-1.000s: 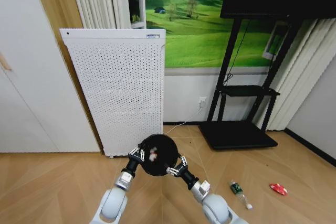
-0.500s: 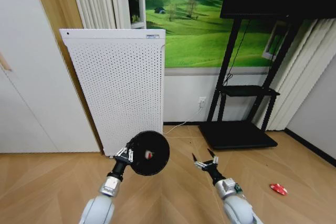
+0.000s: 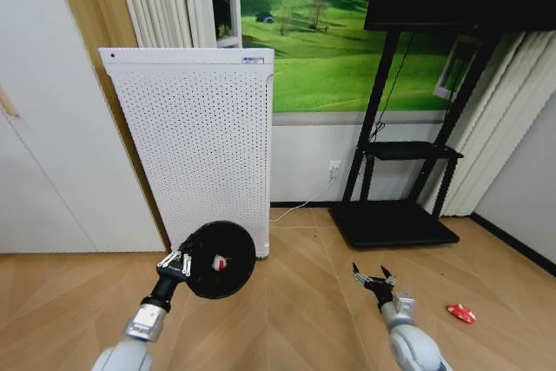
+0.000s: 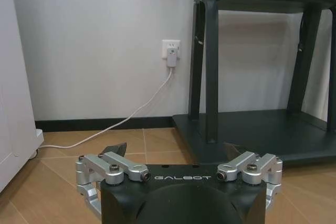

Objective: Pick up the trash bin and place the garbage on the floor into it.

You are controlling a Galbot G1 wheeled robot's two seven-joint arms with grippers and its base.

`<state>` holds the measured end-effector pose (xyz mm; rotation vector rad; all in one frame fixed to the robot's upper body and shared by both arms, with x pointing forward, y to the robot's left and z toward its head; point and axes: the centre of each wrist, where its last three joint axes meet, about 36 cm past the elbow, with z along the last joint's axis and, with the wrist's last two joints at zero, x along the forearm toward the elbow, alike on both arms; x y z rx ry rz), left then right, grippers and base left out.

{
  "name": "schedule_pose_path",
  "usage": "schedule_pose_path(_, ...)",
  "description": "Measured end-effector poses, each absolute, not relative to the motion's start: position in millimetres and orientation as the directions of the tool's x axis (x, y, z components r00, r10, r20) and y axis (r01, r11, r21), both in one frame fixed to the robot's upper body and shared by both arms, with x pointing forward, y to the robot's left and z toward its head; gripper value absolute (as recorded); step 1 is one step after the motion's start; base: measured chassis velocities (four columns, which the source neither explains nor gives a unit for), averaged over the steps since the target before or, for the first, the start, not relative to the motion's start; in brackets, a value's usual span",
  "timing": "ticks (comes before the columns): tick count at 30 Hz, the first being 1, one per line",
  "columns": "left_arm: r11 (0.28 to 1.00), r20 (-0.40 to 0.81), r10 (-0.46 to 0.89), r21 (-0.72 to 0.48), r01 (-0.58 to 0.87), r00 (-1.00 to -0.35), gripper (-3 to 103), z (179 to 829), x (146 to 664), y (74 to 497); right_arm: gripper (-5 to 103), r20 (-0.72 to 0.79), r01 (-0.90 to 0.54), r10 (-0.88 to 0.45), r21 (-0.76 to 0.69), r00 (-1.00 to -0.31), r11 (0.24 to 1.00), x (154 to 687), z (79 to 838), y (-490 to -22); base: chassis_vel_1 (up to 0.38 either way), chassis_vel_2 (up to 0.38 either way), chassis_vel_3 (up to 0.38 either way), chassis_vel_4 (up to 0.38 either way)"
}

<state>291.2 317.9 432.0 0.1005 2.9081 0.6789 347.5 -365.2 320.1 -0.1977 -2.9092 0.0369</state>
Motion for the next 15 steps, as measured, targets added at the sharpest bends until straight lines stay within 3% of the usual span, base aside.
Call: schedule_pose_path(15, 0.903, -0.152, 0.053, 0.43, -0.017, -0.987, 6, 434.3, 285.8, 328.9, 100, 0.239, 0.085, 0.1, -0.07, -0.966, 0.994, 353.5, 298.1, -375.6, -0.027, -0.017, 0.031, 0.03)
